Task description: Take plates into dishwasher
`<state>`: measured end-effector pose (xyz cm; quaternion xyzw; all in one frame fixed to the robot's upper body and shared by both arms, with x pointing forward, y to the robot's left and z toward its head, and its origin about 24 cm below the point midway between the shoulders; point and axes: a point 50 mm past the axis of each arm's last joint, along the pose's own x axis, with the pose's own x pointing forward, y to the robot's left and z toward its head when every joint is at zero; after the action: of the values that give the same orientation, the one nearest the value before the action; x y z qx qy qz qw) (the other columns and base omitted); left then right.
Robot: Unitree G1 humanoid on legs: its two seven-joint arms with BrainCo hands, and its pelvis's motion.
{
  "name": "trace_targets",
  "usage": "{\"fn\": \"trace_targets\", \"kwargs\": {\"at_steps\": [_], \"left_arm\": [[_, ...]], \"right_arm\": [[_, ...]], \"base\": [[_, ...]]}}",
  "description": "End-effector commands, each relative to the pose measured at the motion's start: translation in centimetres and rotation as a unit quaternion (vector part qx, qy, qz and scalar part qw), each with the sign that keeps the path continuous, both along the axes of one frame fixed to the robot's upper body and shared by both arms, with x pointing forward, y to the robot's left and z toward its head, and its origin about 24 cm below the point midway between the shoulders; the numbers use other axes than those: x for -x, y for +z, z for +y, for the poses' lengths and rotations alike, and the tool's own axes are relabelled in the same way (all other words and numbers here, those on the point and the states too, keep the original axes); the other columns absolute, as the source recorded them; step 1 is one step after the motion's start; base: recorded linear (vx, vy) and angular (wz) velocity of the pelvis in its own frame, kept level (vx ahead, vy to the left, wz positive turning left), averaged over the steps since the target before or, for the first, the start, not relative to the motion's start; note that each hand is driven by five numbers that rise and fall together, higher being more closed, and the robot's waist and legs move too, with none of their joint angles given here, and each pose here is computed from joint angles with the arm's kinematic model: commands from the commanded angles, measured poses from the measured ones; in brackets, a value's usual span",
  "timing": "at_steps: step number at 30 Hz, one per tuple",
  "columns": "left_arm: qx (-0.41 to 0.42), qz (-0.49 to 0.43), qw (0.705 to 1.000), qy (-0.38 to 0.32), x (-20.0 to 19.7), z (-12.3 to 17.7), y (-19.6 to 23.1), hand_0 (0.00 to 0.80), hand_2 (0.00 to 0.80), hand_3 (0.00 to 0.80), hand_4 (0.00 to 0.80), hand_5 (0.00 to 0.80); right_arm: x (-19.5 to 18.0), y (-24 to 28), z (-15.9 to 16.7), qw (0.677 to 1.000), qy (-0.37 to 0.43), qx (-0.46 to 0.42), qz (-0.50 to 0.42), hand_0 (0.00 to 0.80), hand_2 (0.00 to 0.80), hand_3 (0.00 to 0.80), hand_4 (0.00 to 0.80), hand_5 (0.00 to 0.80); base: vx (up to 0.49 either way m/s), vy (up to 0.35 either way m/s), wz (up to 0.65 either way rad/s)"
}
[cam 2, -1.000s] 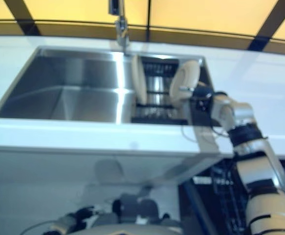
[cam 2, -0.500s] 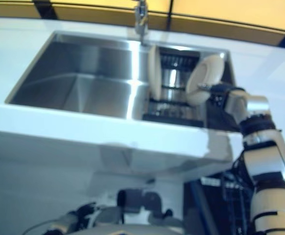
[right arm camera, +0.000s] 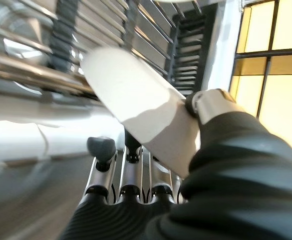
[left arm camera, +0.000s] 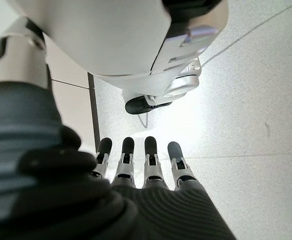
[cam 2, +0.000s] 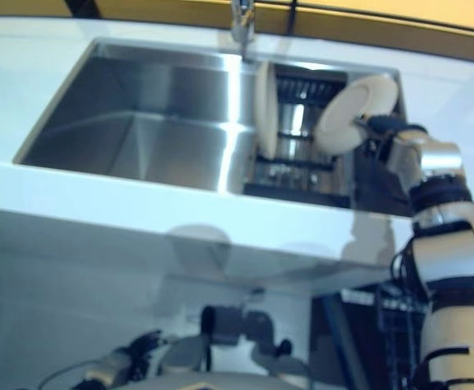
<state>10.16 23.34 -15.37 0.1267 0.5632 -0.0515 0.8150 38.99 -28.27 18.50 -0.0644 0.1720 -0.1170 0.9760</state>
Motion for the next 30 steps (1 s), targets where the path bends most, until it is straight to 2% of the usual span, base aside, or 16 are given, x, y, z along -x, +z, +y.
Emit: {"fn": "trace_targets", "kwargs": {"at_steps": [1, 13, 30], "left_arm": [[-0.017, 0.059, 0.996, -0.067, 2.5, -0.3, -0.7, 0.000, 0.000, 0.000, 0.000, 0.000], [-0.019, 0.052, 0.996, -0.074, 1.5, 0.1, -0.5, 0.000, 0.000, 0.000, 0.000, 0.000], [-0.026, 0.042, 0.996, -0.073, 0.2, 0.4, -0.2, 0.000, 0.000, 0.000, 0.000, 0.000]], "right_arm": [[0.4, 4.9, -2.3, 0.994, -0.032, 0.078, -0.074, 0.800, 0.800, 0.800, 0.800, 0.800], [1.1, 7.4, -1.6, 0.983, 0.018, 0.128, -0.127, 0.800, 0.800, 0.800, 0.800, 0.800], [3.0, 12.5, -1.2, 0.960, 0.069, 0.187, -0.195, 0.800, 0.800, 0.800, 0.800, 0.800]], "base": [[0.000, 0.000, 0.00], [-0.039, 0.021, -0.03], [-0.046, 0.016, -0.22]]}}
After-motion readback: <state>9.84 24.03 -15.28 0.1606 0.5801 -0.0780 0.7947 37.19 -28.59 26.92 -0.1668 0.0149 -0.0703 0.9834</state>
